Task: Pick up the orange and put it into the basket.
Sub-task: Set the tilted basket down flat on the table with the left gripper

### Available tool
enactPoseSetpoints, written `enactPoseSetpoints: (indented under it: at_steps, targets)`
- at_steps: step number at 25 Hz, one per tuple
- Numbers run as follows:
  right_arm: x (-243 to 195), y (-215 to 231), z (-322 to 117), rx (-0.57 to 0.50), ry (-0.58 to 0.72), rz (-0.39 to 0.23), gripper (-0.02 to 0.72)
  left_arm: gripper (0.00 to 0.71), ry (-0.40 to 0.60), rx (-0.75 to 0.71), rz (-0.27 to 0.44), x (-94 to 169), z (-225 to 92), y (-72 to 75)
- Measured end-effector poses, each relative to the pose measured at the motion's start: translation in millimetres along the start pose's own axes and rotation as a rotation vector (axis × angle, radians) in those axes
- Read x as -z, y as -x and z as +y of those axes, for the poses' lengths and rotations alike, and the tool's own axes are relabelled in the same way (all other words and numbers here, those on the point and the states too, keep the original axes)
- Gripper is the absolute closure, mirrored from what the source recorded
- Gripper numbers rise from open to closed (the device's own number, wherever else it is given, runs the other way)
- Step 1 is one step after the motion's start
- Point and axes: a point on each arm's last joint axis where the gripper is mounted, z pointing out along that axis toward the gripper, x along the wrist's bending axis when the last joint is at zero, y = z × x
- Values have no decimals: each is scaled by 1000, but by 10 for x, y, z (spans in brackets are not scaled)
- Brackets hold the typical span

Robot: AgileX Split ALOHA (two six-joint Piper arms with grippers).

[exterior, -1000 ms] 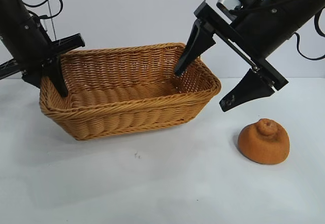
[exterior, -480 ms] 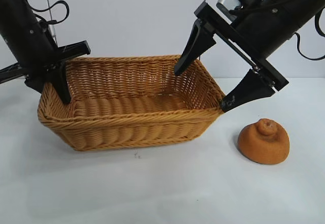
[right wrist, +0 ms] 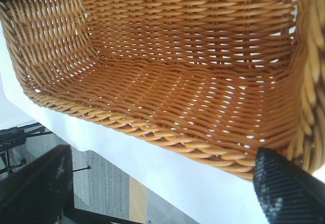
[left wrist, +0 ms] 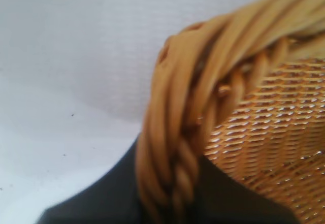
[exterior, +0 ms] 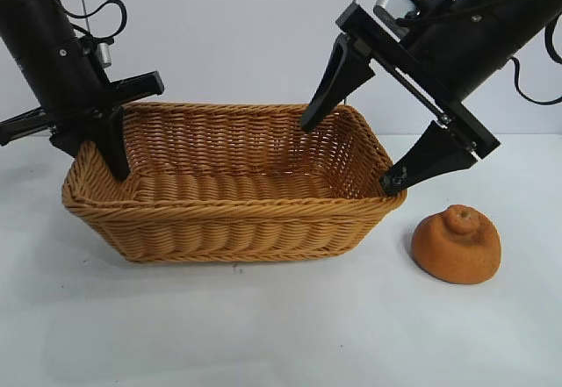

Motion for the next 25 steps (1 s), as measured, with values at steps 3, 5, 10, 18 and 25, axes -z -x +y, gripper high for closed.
enactPoseSetpoints:
  at_steps: [3,5,10,18,25]
  targets:
    - [0,0,0,0,0,0,42,625,-2,3,-6,-71,19,-12]
    - [0,0,0,0,0,0,42,625,0,10,-24,-75,22,3]
    - [0,0,0,0,0,0,42,487,11,-2,-69,-73,32,44]
    - [0,0,0,0,0,0,42,134,21,-8,-81,9,16,75]
    - [0,0,1,0,1,0,42,119,127,-111,-32,671,-59,196]
